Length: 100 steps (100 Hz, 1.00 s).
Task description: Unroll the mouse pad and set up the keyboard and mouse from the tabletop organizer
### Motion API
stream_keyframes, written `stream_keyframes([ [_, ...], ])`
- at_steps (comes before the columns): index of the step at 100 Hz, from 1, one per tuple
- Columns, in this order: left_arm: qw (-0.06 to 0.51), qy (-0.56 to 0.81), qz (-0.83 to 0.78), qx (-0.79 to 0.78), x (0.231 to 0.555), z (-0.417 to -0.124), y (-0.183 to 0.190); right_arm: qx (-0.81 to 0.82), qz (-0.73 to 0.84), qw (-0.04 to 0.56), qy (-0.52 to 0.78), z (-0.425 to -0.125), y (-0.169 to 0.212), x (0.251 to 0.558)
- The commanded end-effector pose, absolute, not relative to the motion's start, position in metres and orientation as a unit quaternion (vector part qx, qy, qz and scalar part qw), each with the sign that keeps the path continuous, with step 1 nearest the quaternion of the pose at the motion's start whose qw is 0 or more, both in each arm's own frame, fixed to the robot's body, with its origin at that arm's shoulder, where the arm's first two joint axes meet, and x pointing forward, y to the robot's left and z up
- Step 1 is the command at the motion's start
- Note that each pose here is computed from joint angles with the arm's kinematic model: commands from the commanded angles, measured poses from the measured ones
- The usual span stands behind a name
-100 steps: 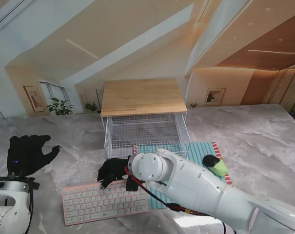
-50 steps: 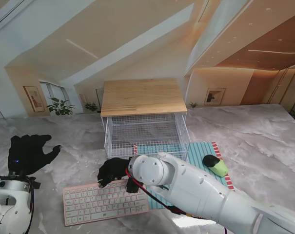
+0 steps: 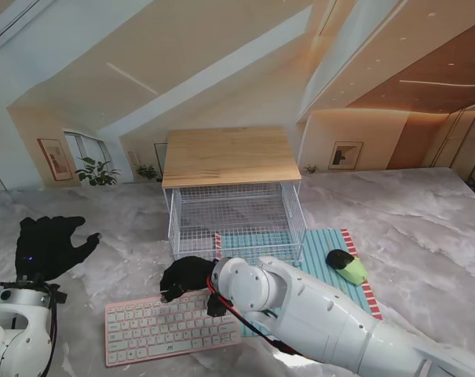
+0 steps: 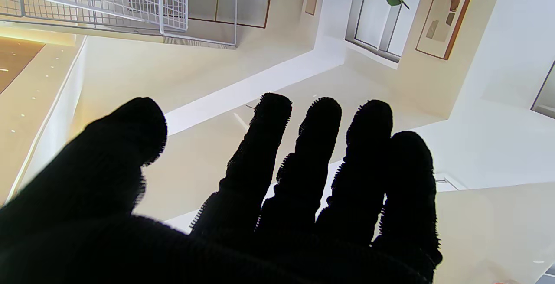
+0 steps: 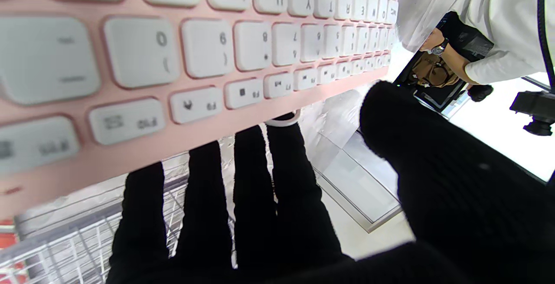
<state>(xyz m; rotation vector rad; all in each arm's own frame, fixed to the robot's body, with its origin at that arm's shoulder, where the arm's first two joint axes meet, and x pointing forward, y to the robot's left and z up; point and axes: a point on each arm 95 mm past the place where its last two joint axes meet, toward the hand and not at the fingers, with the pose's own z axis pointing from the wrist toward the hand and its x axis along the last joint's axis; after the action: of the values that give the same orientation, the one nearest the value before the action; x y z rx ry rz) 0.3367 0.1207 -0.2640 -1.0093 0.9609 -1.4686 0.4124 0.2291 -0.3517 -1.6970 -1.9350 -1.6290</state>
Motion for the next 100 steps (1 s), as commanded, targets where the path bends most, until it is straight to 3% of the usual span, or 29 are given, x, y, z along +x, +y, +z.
stream_keyframes([
  [1, 0.523, 0.408, -0.616, -0.426, 0.337, -0.265, 0.118, -0.553, -0.532, 0.054, -0.639, -0.358, 0.229, 0.405],
  [45, 0.522, 0.408, -0.616, -0.427, 0.338, -0.266, 0.117, -0.525, -0.553, 0.062, -0.644, -0.360, 0.226, 0.397],
  [100, 0.511, 0.408, -0.622, -0.431, 0.340, -0.268, 0.111, -0.508, -0.627, 0.079, -0.584, -0.335, 0.199, 0.375],
])
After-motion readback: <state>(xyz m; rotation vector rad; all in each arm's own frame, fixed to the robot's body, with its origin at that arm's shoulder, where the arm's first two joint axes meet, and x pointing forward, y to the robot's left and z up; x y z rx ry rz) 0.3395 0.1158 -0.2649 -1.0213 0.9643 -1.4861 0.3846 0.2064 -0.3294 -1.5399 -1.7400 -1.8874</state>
